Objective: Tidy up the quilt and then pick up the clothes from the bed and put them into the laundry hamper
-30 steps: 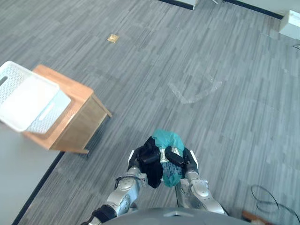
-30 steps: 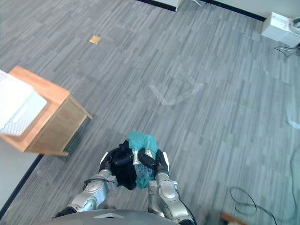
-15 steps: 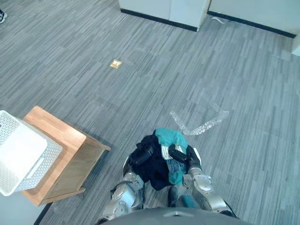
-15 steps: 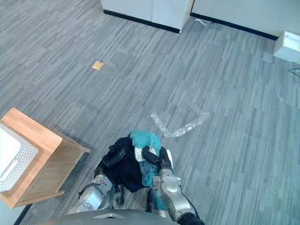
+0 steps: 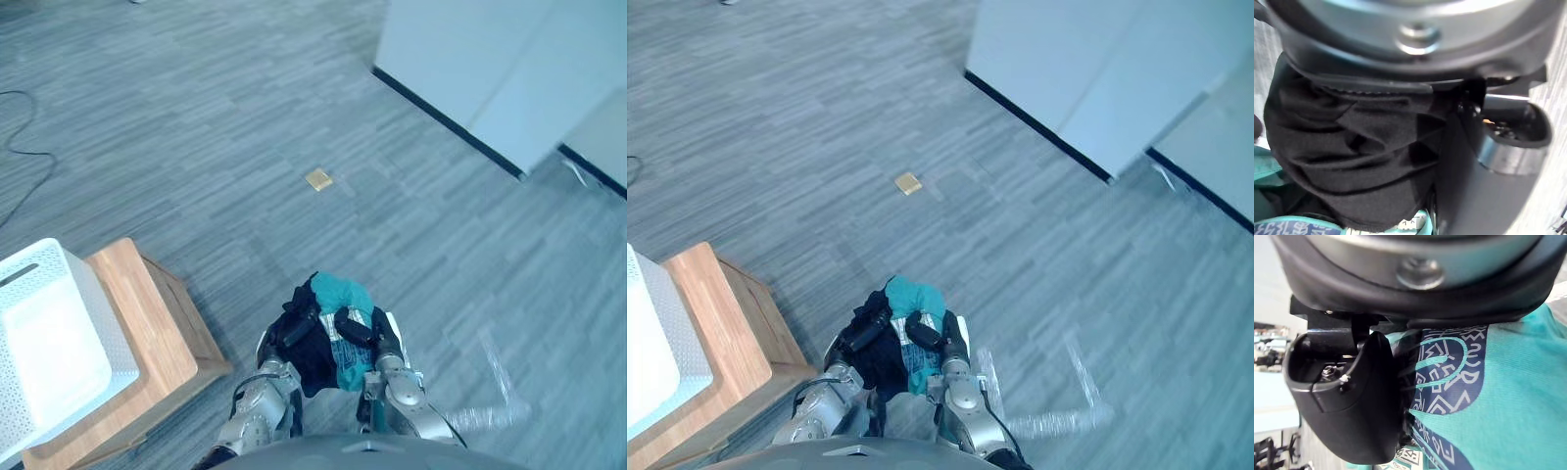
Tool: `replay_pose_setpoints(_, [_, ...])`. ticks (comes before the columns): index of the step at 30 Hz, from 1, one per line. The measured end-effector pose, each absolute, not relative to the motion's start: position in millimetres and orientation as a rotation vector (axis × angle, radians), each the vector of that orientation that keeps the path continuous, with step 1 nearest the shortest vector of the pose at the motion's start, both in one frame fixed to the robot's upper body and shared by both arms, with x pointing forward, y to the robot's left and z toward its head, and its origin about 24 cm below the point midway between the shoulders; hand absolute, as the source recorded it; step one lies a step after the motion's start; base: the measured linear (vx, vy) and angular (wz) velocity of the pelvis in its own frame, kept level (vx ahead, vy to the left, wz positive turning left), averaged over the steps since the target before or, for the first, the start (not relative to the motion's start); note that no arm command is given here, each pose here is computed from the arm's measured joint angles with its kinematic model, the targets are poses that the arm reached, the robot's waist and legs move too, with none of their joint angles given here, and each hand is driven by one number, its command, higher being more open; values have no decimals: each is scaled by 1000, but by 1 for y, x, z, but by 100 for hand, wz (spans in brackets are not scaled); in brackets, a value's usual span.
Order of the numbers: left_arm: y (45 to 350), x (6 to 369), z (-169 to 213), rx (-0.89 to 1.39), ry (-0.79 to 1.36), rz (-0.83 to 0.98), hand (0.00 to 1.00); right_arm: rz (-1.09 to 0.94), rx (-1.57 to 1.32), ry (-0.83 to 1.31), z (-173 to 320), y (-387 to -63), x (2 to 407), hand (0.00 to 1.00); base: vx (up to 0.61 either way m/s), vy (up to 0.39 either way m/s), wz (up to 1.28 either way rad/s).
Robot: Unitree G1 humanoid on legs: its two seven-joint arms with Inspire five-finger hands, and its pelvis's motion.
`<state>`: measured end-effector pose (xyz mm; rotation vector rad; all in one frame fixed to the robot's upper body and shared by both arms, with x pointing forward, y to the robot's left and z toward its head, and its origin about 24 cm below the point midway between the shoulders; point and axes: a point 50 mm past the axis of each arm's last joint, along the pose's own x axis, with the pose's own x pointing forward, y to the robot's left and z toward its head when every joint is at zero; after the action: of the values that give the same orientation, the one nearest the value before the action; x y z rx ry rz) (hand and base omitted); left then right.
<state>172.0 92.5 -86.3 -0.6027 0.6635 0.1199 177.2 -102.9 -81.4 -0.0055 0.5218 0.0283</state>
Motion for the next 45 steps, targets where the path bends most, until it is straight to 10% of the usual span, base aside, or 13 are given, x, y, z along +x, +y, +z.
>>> replay_pose_setpoints(16, [85, 144, -90, -693, 675, 83, 0, 146, -82, 401, -58, -106, 195, 0, 528, -329, 94])
replay_pose_setpoints(35, [114, 156, -73, -687, 572, 163, 0, 268, 5, 286, -29, -114, 216, 0, 460, 84, 109])
replay_pose_setpoints(45, [110, 149, -85, -650, 638, 149, 0, 367, 47, 143, 5, -66, 208, 0, 353, -244, 166])
